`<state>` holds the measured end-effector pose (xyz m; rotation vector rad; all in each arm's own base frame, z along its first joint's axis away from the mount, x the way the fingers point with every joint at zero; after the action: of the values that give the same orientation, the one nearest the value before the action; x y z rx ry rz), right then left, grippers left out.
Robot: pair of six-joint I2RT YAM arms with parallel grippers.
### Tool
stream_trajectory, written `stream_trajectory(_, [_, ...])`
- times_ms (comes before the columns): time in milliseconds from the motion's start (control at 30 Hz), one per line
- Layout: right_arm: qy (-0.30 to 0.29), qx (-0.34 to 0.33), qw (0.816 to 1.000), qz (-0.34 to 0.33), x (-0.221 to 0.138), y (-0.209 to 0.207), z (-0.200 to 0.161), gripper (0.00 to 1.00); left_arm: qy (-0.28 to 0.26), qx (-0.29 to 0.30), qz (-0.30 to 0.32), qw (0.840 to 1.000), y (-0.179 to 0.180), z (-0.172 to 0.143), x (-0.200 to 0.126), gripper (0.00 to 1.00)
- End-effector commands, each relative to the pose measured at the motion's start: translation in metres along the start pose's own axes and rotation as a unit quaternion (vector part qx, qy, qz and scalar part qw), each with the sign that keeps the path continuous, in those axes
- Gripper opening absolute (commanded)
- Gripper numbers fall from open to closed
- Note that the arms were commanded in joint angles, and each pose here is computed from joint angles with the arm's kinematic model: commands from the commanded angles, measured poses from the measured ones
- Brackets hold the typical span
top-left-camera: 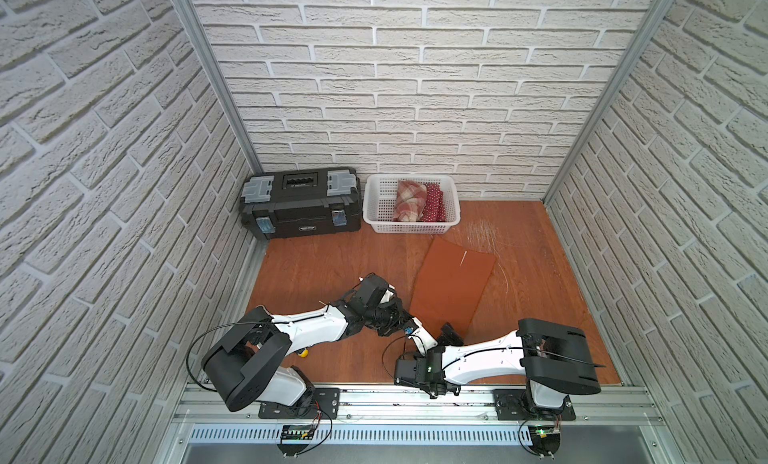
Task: Roll up the skirts
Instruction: Roll the skirt at the center of the board.
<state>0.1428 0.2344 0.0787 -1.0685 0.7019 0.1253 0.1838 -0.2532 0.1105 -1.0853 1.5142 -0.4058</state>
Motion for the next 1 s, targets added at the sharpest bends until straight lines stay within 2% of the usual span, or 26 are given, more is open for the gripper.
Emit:
stream_trajectory(0, [0.037, -0.009, 0.999, -0.022, 0.007, -0.004, -0.012, 0.83, 0.008, 0.002, -0.008, 1.000, 0.002, -0.001, -0.007, 0.00])
stream_trajectory(67, [0.037, -0.010, 0.999, -0.028, 0.007, -0.005, -0.010, 0.79, 0.006, 0.002, -0.006, 1.000, 0.004, 0.002, -0.010, 0.00])
stream_trajectory(167, [0.036, -0.013, 0.999, -0.033, 0.005, -0.005, -0.008, 0.66, 0.005, -0.001, -0.005, 1.000, 0.007, 0.005, -0.014, 0.00])
stream_trajectory(300, [0.041, -0.022, 0.999, -0.026, 0.003, -0.003, -0.006, 0.56, 0.003, -0.003, -0.005, 1.000, 0.010, 0.009, -0.017, 0.00])
stream_trajectory(367, [0.043, -0.029, 0.998, -0.026, 0.002, -0.001, -0.004, 0.45, 0.002, -0.002, -0.005, 1.000, 0.010, 0.011, -0.018, 0.00])
stream_trajectory(500, [0.044, -0.048, 0.998, -0.023, -0.001, 0.003, 0.000, 0.33, 0.003, -0.005, -0.007, 1.000, 0.012, 0.013, -0.017, 0.00])
stream_trajectory(633, [0.046, -0.065, 0.997, -0.008, -0.001, 0.008, 0.004, 0.17, 0.001, -0.008, -0.013, 1.000, 0.012, 0.018, -0.019, 0.02])
stream_trajectory(733, [0.048, -0.080, 0.996, 0.006, -0.002, 0.011, 0.008, 0.10, -0.008, -0.002, -0.022, 1.000, 0.008, 0.022, -0.025, 0.41])
stream_trajectory(833, [0.049, -0.093, 0.994, 0.019, -0.002, 0.014, 0.011, 0.03, -0.029, 0.023, -0.024, 0.999, 0.004, 0.025, -0.038, 0.58])
stream_trajectory(967, [0.053, -0.112, 0.992, 0.035, -0.003, 0.016, 0.015, 0.02, -0.100, 0.073, -0.002, 0.992, 0.002, 0.029, -0.069, 0.82])
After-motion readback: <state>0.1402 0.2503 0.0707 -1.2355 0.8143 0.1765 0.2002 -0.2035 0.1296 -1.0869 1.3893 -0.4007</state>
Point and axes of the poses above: each gripper's point midway between its finger pads, its own x axis out along the fingers, its own y axis along the line the jaws close on, z = x × y, the point moved 6 cm from there along -x, back along the fingers, and after that the axes turned 12 degrees about -x, right-handed, at the moved point
